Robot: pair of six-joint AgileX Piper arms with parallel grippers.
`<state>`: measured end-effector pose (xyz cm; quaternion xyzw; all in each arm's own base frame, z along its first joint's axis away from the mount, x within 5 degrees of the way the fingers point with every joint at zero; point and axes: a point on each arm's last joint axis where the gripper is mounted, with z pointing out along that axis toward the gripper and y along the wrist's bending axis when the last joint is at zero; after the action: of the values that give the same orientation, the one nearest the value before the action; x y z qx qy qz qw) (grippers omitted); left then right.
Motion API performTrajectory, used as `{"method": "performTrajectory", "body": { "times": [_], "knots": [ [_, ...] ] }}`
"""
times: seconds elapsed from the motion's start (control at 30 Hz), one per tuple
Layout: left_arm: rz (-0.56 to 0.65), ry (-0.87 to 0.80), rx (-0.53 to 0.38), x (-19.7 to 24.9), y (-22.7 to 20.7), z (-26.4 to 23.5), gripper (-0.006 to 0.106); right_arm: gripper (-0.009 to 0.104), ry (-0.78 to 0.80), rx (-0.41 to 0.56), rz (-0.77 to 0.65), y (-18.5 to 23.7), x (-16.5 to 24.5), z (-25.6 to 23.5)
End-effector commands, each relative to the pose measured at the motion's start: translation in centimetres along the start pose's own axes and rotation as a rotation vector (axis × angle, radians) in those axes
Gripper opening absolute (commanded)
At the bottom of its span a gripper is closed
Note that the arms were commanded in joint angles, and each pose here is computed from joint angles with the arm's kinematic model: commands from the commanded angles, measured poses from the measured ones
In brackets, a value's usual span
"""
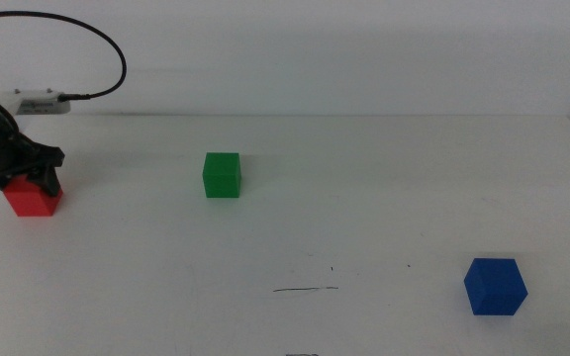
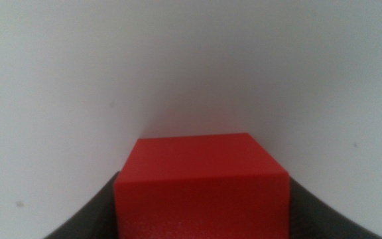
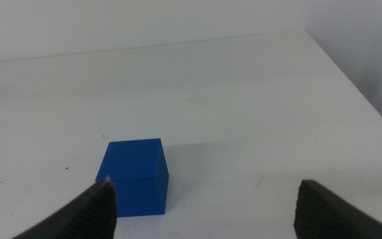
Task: Stack red cubes first, then green, then blue cubes in a specific spot.
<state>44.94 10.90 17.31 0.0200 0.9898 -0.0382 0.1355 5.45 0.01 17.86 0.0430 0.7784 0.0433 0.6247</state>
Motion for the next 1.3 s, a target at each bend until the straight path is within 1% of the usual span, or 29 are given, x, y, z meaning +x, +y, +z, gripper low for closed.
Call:
{"method": "performTrajectory", "body": {
  "times": [0.0,0.03,0.07,0.17,0.3,0.47,0.6,0.67,0.77,0.83,1.07,1.27],
  "knots": [
    [-0.013,-0.062,0.004,-0.7,-0.6,-4.2,0.007,0.071,-0.098,-0.008,-0.022,0.1,-1.0,-0.2],
    [-0.013,-0.057,0.011,-0.6,-0.8,-4.6,0.001,0.071,-0.098,-0.008,-0.022,0.1,-1.0,-0.2],
    [-0.015,-0.055,0.019,-0.5,-0.9,-5.0,-0.002,0.071,-0.098,-0.008,-0.022,0.1,-1.0,-0.2],
    [-0.009,-0.035,0.045,-0.1,-1.9,-7.1,-0.001,0.071,-0.098,-0.008,-0.022,0.1,-1.0,-0.2],
    [-0.037,-0.026,0.034,1.3,-4.3,-9.9,-0.001,0.071,-0.098,-0.008,-0.022,0.1,-1.0,-0.2],
    [-0.060,-0.076,-0.005,3.9,-9.1,-13.1,-0.001,0.071,-0.098,-0.008,-0.022,0.1,-1.0,-0.2],
    [-0.107,-0.022,0.027,6.1,-13.9,-14.7,-0.001,0.071,-0.098,-0.008,-0.022,0.1,-1.0,-0.2],
    [-0.090,-0.007,0.041,6.5,-16.5,-15.0,-0.001,0.071,-0.098,-0.008,-0.022,0.1,-1.0,-0.2],
    [-0.085,-0.001,0.047,6.9,-19.7,-14.8,-0.001,0.071,-0.098,-0.008,-0.022,0.1,-1.0,-0.2],
    [-0.074,-0.012,0.060,7.2,-22.7,-14.4,-0.001,0.071,-0.098,-0.008,-0.022,0.1,-1.0,-0.2],
    [-0.065,-0.079,0.130,8.4,-31.4,-11.8,-0.001,0.071,-0.098,-0.008,-0.022,0.1,-1.0,-0.2],
    [0.004,-0.060,0.145,9.2,-35.1,-8.3,-0.001,0.071,-0.098,-0.008,-0.022,0.1,-1.0,-0.2]
  ]
}}
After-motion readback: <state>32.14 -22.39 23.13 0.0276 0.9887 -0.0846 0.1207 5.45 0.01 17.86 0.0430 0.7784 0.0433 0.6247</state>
